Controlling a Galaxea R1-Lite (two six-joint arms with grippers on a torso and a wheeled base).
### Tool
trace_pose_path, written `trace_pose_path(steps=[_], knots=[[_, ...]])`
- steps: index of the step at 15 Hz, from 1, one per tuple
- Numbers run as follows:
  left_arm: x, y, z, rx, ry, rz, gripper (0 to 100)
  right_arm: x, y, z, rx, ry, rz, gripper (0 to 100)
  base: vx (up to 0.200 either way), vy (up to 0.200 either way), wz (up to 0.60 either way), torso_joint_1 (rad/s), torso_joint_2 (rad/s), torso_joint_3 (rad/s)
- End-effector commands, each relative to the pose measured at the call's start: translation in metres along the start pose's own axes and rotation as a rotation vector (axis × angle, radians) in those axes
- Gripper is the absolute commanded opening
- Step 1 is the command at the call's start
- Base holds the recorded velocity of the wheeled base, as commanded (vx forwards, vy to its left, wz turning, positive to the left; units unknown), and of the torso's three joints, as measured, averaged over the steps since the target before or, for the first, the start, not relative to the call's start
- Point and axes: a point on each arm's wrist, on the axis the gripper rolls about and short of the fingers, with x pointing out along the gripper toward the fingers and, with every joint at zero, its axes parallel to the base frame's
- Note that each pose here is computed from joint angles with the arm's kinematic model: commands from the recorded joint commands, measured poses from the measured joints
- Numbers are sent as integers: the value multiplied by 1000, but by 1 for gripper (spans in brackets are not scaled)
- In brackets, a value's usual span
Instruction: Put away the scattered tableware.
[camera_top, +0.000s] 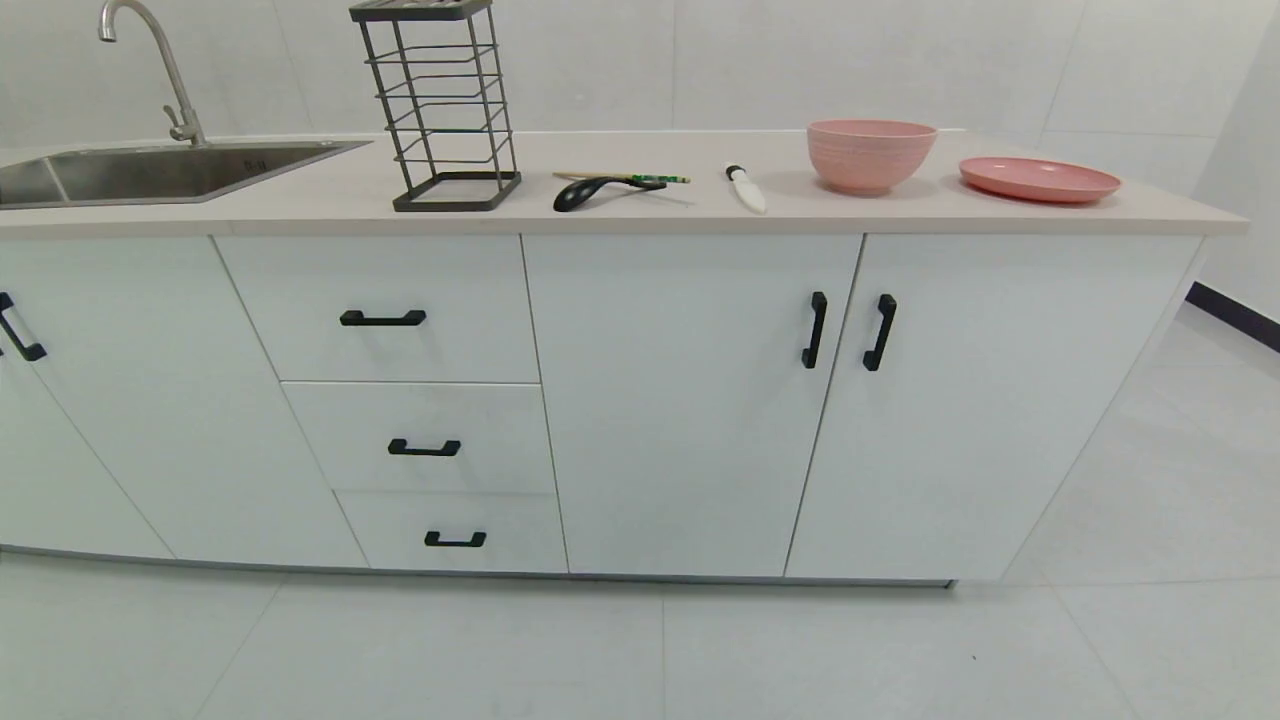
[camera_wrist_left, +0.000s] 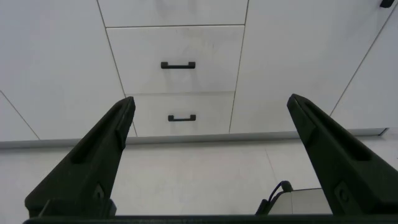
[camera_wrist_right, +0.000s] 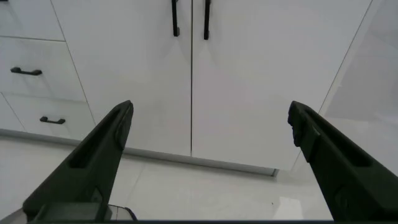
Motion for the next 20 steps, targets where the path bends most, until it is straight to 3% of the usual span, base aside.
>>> trace_pose_path(steps=[1,3,7,8,9,11,13,15,18,20], knots=[[0,0,0,3,0,-1,100,0,-1,0,17,1,-27,100,0,0,0,0,0,0],[0,0,0,-2,0,0,100,0,-2,-5,-17,55,-77,100,0,0,0,0,0,0],[0,0,0,-2,-2,0,100,0,-2,-4,21,40,-94,100,0,0,0,0,0,0],[0,0,0,-3,-2,0,100,-3,-2,19,-6,-146,-96,100,0,0,0,0,0,0],[0,0,0,-3,-2,0,100,-6,-2,33,-15,-222,-98,100,0,0,0,0,0,0],[0,0,0,-2,-2,0,100,-12,0,50,-16,-229,-84,100,0,0,0,0,0,0],[0,0,0,0,-2,0,100,-6,-2,79,-11,-202,-29,100,0,0,0,0,0,0],[0,0,0,0,-2,0,100,22,-6,115,6,-106,93,100,0,0,0,0,0,0],[0,0,0,3,0,0,100,71,-5,127,27,44,210,100,0,0,0,0,0,0],[0,0,0,0,0,0,100,103,-3,127,30,97,223,100,0,0,0,0,0,0]])
